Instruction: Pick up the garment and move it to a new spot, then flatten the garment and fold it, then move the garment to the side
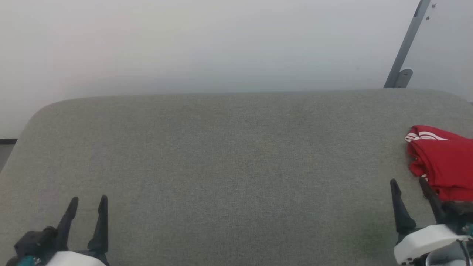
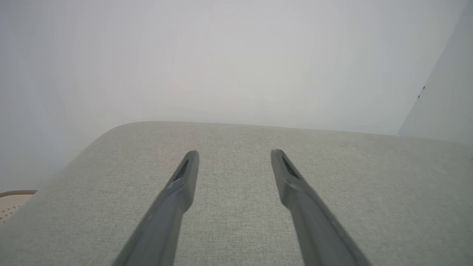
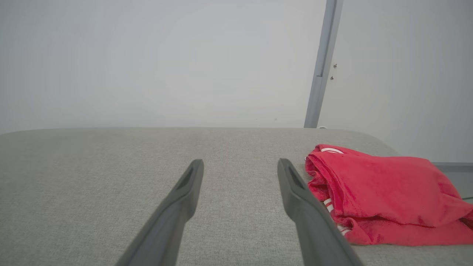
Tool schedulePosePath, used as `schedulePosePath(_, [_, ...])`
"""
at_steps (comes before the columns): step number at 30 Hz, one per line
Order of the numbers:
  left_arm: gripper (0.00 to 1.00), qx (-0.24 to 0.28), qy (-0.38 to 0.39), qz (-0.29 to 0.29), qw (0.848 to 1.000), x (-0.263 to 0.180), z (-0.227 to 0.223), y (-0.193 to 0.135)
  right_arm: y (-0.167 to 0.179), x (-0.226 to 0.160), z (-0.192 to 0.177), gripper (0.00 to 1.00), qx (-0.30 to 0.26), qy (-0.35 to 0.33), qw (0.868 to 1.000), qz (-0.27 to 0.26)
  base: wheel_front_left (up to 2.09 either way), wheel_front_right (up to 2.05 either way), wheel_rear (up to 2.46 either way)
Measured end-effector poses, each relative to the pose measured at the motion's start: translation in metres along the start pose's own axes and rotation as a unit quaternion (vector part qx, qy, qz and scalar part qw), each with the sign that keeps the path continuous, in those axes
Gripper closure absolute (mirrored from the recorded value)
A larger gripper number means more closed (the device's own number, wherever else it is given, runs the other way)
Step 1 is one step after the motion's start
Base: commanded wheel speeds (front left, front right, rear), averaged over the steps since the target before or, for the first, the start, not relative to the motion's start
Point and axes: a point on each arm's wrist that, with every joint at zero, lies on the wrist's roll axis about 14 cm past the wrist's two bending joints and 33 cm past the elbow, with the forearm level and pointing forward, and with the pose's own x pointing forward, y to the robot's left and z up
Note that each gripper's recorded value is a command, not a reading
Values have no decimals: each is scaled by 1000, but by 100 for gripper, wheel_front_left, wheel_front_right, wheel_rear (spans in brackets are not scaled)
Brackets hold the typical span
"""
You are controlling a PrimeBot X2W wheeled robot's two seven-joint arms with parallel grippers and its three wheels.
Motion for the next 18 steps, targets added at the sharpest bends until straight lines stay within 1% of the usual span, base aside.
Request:
schedulePosePath(1, [100,1,-1,0,1000,0,1,0,1,0,0,100,0,0,1000,1,0,0,0])
schedulePosePath(6, [100,-17,28,5,999,-7,-20,-5,4,-10,-23,100,15,34,999,-5,0,0,0])
schedulePosePath(13, [100,-80,43,23,996,-8,-28,-4,1,-11,-28,100,80,46,995,-24,0,0,0])
schedulePosePath(15, [100,-97,45,26,994,-7,-29,-6,1,-11,-29,100,100,47,993,-28,0,0,0])
schedulePosePath(16, [100,-117,45,29,992,-6,-29,-7,2,-10,-29,100,119,47,991,-31,0,0,0])
schedulePosePath(18, [100,-130,45,31,990,-4,-28,-7,2,-10,-28,100,136,46,989,-35,0,0,0])
